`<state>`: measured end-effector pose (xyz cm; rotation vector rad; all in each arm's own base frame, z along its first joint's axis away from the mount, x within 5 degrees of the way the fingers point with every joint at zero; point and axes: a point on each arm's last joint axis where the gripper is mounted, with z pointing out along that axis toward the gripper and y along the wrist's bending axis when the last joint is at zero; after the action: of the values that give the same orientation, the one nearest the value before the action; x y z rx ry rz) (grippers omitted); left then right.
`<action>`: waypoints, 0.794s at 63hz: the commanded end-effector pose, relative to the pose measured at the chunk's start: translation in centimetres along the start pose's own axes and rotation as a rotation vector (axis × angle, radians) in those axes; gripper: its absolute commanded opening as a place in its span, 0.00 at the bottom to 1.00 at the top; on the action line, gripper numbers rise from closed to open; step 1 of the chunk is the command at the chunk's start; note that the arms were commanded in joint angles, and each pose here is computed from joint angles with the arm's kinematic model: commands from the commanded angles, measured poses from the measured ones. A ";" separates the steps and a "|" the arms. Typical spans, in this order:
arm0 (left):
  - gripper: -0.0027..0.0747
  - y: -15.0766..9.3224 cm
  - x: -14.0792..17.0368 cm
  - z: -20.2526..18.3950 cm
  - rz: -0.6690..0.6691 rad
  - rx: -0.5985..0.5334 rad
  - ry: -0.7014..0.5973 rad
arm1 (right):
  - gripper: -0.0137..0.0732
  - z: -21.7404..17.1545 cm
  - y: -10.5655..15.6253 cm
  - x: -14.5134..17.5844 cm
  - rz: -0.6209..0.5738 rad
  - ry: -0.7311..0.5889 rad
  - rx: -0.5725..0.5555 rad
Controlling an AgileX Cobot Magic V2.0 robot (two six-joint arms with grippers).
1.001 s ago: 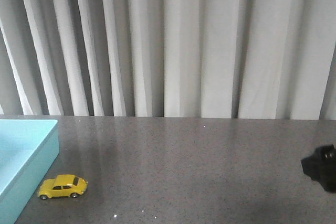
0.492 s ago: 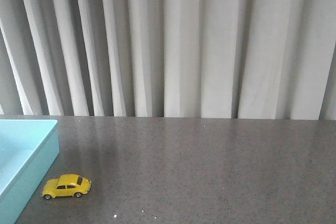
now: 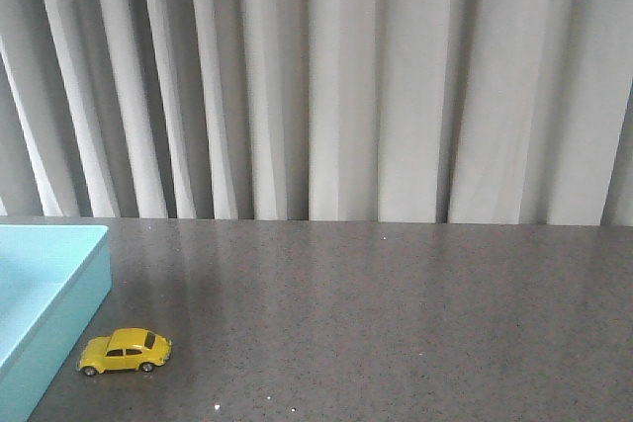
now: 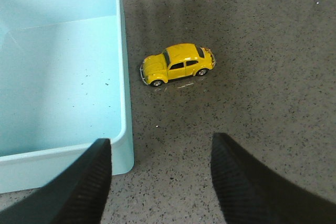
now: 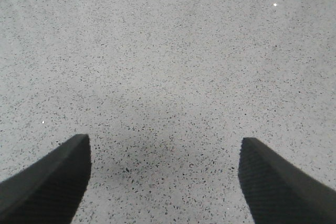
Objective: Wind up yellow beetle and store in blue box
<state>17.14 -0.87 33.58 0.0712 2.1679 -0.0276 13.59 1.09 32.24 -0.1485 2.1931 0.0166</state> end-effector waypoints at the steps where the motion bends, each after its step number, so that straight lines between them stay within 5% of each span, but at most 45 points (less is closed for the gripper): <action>1: 0.58 -0.1 -1.7 -0.6 0.013 0.006 -0.118 | 0.80 -0.6 -0.1 -1.3 -0.005 -0.093 0.012; 14: 0.59 0.0 -4.6 -0.3 0.144 0.007 -0.056 | 0.80 -0.6 -0.1 -1.3 -0.005 -0.093 0.012; 24: 0.71 -0.1 -7.9 0.9 0.226 0.017 -0.015 | 0.80 -0.6 -0.1 -1.3 -0.005 -0.093 0.012; 50: 0.78 -1.9 -14.2 11.7 0.651 0.130 0.182 | 0.80 -0.6 -0.1 -1.3 -0.005 -0.093 0.012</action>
<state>32.78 -3.32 37.83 0.7581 2.3004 0.1796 13.59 1.09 32.24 -0.1485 2.1931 0.0166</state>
